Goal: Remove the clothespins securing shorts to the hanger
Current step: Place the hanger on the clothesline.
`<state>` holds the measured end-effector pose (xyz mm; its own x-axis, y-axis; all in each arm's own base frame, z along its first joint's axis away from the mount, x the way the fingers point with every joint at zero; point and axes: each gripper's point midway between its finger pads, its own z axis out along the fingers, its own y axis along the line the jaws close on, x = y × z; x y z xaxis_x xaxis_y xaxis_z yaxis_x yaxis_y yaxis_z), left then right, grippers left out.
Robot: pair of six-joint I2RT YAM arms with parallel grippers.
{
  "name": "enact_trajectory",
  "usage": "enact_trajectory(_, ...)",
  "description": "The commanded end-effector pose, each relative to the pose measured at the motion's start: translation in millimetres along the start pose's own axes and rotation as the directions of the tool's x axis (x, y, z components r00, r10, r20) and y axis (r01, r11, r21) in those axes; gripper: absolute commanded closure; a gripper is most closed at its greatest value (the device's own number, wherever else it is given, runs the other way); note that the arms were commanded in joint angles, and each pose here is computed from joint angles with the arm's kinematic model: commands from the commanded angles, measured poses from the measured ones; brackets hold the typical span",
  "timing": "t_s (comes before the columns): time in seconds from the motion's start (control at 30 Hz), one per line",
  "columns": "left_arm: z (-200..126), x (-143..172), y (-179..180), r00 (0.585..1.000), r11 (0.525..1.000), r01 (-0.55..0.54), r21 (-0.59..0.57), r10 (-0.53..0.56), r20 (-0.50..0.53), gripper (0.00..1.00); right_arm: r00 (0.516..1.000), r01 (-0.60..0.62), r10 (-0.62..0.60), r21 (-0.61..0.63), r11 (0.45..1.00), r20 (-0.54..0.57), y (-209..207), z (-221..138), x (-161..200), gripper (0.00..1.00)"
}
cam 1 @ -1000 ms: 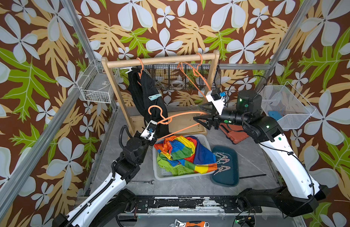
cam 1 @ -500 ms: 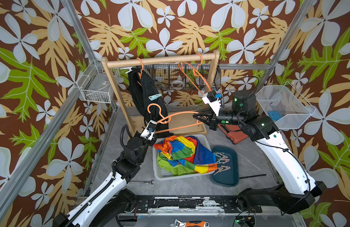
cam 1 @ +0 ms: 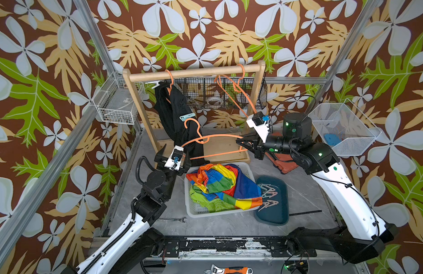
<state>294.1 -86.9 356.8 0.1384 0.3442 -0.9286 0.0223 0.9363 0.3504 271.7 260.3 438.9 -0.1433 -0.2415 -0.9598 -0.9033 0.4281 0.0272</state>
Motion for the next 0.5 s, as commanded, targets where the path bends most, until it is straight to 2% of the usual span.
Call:
enact_trajectory(0.0,-10,-15,35,0.997,0.986,0.048,-0.161,-0.039,0.062,0.0,0.998,0.027,-0.028,0.032,0.999,0.049,0,-9,-13,1.0)
enact_trajectory(0.2,-22,-13,72,0.996,0.934,0.081,-0.347,-0.062,0.064,0.0,0.984,0.061,-0.068,0.046,0.997,0.165,12,-33,-47,1.0)
enact_trajectory(0.37,-17,-8,79,0.995,0.92,0.099,-0.38,-0.091,0.039,0.0,0.952,0.092,-0.104,0.058,0.994,0.288,22,-55,-86,1.0)
enact_trajectory(0.47,-18,-7,85,0.993,0.908,0.115,-0.403,-0.107,0.043,0.0,0.925,0.098,-0.13,0.105,0.99,0.358,22,-69,-106,1.0)
